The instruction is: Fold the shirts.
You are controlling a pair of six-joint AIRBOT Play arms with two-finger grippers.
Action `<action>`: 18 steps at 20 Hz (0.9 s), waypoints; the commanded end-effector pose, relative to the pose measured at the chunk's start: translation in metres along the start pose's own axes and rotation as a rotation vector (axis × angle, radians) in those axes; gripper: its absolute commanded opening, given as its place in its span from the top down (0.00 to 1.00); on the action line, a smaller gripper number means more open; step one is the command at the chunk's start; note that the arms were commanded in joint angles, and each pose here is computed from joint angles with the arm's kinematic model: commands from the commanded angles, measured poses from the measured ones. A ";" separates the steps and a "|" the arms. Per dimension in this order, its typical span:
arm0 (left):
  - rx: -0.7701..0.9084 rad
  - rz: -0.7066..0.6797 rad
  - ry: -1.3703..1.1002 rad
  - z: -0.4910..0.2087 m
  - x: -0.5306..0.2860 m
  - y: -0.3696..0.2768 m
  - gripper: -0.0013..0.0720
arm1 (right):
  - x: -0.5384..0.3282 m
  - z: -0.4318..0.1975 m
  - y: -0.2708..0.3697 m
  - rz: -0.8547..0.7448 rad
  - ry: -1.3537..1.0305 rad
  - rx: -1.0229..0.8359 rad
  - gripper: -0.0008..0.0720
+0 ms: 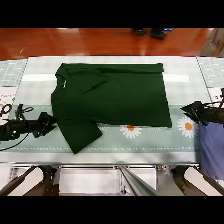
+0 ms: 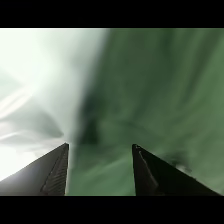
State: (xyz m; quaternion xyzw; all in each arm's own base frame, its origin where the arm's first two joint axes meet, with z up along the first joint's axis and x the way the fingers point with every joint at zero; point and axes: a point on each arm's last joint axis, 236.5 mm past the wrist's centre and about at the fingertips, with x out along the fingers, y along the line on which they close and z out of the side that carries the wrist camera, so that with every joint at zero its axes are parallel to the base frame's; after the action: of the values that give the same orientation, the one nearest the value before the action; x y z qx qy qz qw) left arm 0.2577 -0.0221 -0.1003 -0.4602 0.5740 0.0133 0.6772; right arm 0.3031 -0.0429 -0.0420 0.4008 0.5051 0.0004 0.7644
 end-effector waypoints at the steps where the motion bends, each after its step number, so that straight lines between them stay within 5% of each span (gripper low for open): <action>1: -0.027 -0.058 0.026 0.008 0.018 -0.002 0.29 | 0.000 -0.002 0.000 0.005 -0.001 0.001 0.42; 4: 0.011 -0.066 0.063 0.006 0.027 -0.008 0.31 | 0.000 -0.001 0.000 0.003 -0.005 0.001 0.42; 6: 0.060 -0.049 0.093 0.002 0.033 -0.011 0.95 | 0.000 -0.001 -0.001 0.000 -0.004 0.000 0.42; 11: 0.144 -0.079 0.113 0.007 0.025 -0.030 0.96 | 0.002 -0.031 -0.032 -0.116 0.132 0.038 0.42; 18: 0.144 -0.080 0.117 0.006 0.025 -0.030 0.96 | 0.026 -0.076 -0.033 -0.066 0.371 0.110 0.42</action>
State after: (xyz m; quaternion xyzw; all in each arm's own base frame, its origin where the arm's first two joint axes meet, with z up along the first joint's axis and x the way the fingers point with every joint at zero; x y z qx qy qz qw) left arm 0.2867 -0.0463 -0.1045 -0.4302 0.5935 -0.0775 0.6758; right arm 0.2546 -0.0230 -0.0846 0.4122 0.6180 0.0049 0.6694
